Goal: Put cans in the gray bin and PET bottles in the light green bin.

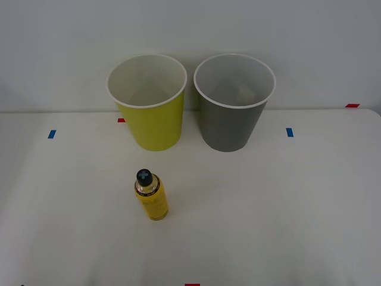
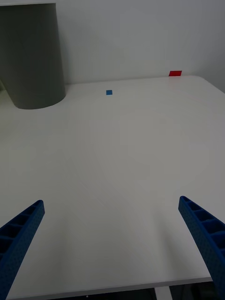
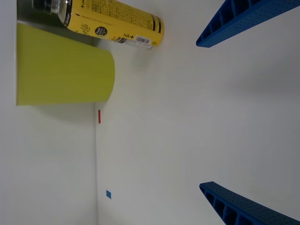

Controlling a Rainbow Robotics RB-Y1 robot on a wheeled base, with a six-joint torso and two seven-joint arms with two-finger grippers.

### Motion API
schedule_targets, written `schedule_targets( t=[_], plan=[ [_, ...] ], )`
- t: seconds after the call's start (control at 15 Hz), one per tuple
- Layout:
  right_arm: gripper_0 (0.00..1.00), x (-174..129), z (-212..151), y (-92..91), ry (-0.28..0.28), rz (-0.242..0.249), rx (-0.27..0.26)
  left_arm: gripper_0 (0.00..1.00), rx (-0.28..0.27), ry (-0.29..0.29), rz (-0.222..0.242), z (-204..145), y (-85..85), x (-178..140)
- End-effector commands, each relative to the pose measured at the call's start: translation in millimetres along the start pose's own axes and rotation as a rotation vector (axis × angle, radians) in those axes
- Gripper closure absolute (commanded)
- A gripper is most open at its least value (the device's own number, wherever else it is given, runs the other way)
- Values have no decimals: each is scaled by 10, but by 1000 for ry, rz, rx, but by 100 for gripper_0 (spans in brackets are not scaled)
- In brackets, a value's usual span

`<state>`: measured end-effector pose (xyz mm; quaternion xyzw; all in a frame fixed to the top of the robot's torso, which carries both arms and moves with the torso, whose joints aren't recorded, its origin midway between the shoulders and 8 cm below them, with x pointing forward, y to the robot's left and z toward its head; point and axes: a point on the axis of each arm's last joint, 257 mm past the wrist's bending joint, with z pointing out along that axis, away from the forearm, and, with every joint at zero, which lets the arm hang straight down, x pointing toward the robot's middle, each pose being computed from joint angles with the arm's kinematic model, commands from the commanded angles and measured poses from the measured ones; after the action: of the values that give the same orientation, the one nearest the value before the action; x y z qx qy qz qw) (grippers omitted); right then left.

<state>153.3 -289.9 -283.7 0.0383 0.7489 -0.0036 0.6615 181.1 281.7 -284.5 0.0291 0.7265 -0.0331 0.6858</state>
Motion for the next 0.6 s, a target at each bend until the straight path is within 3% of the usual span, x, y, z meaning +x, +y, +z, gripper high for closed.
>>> schedule_targets(
  t=[0.07, 0.27, 0.6],
  plan=[
    [0, 0, 0, 0, 0, 0, 0, 0, 117, -34, 29, 226, -122, 12],
    [0, 0, 0, 0, 0, 0, 0, 0, 241, -65, 54, 442, -329, -18],
    [0, 0, 0, 0, 0, 0, 0, 0, 383, -109, 63, 725, -601, -70]
  ],
)
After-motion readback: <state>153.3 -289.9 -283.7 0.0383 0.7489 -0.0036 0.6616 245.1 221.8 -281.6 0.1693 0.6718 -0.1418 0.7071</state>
